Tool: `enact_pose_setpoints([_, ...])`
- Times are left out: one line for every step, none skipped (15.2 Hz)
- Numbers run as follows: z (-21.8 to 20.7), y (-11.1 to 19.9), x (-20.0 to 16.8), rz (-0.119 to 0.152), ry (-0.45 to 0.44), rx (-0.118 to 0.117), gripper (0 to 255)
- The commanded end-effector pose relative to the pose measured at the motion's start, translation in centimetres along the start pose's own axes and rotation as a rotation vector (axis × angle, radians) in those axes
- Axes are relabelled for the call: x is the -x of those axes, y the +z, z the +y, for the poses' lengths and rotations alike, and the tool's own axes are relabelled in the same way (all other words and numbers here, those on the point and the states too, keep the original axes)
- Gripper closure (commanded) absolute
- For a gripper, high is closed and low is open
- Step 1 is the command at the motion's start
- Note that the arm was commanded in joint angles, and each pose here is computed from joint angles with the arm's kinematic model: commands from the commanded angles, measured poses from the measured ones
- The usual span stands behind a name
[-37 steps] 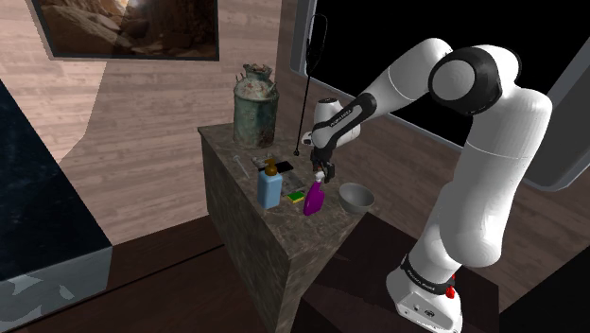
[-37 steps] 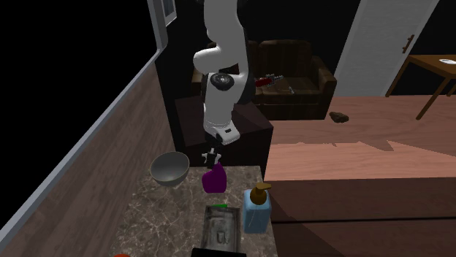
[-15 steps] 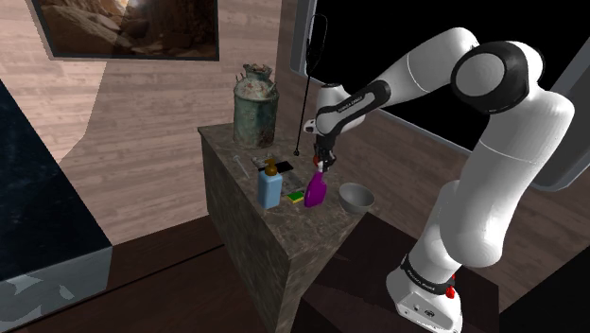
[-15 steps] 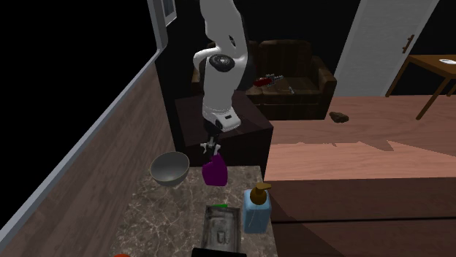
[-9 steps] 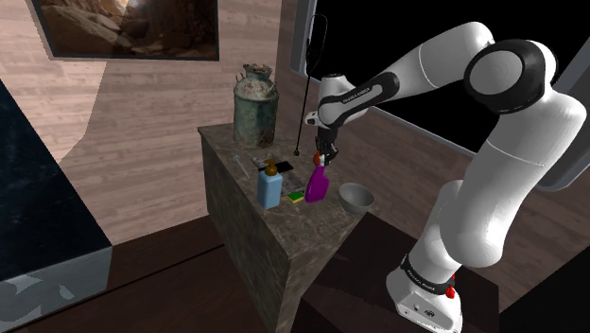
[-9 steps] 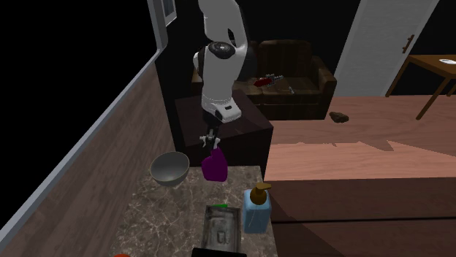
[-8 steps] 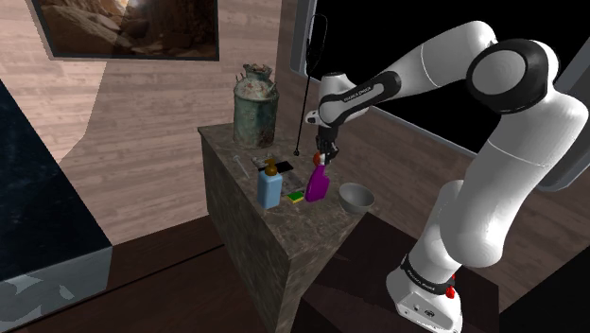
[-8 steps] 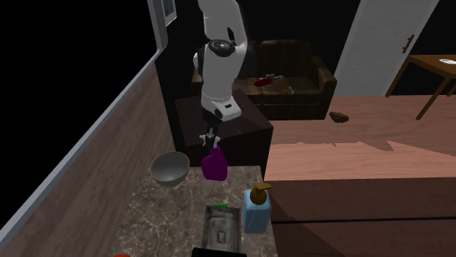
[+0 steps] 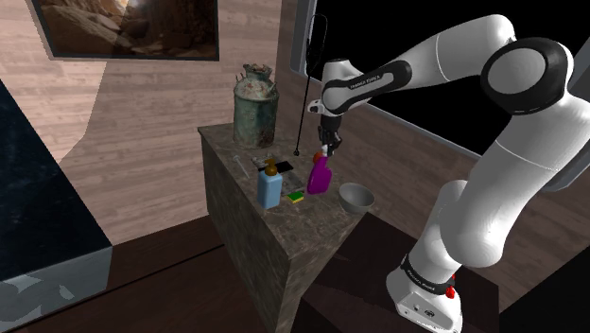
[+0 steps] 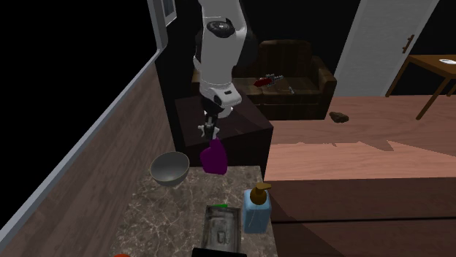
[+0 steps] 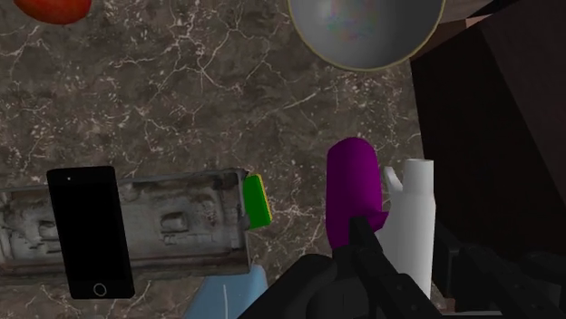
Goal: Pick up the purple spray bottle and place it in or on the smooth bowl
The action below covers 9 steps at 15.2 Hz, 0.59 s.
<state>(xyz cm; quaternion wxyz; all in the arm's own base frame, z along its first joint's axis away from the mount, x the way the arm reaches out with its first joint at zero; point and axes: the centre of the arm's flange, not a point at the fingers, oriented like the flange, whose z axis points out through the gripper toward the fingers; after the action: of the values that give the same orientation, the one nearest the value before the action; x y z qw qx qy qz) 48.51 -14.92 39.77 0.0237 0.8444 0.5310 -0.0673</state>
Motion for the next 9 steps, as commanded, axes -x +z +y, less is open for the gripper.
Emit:
enact_pose_setpoints([0.0, -1.1, 0.1, 0.000, 0.000, 0.000, 255])
enact_pose_setpoints([0.0, -1.6, 0.2, 0.000, 0.000, 0.000, 255])
enact_pose_setpoints([-0.1, -2.1, 0.2, 0.000, 0.000, 0.000, 255])
enact_pose_setpoints([-0.1, -2.6, 0.3, 0.000, 0.000, 0.000, 255])
enact_pose_setpoints([-0.1, -3.2, 0.4, 0.000, 0.000, 0.000, 255])
enact_pose_setpoints([-0.1, -3.7, 0.5, 0.000, 0.000, 0.000, 255])
enact_pose_setpoints([-0.1, -3.9, 0.5, 0.000, 0.000, 0.000, 255])
enact_pose_setpoints([-0.4, -4.2, 1.7, 0.000, 0.000, 0.000, 255])
enact_pose_setpoints([-0.6, -4.5, 3.0, 0.000, 0.000, 0.000, 255])
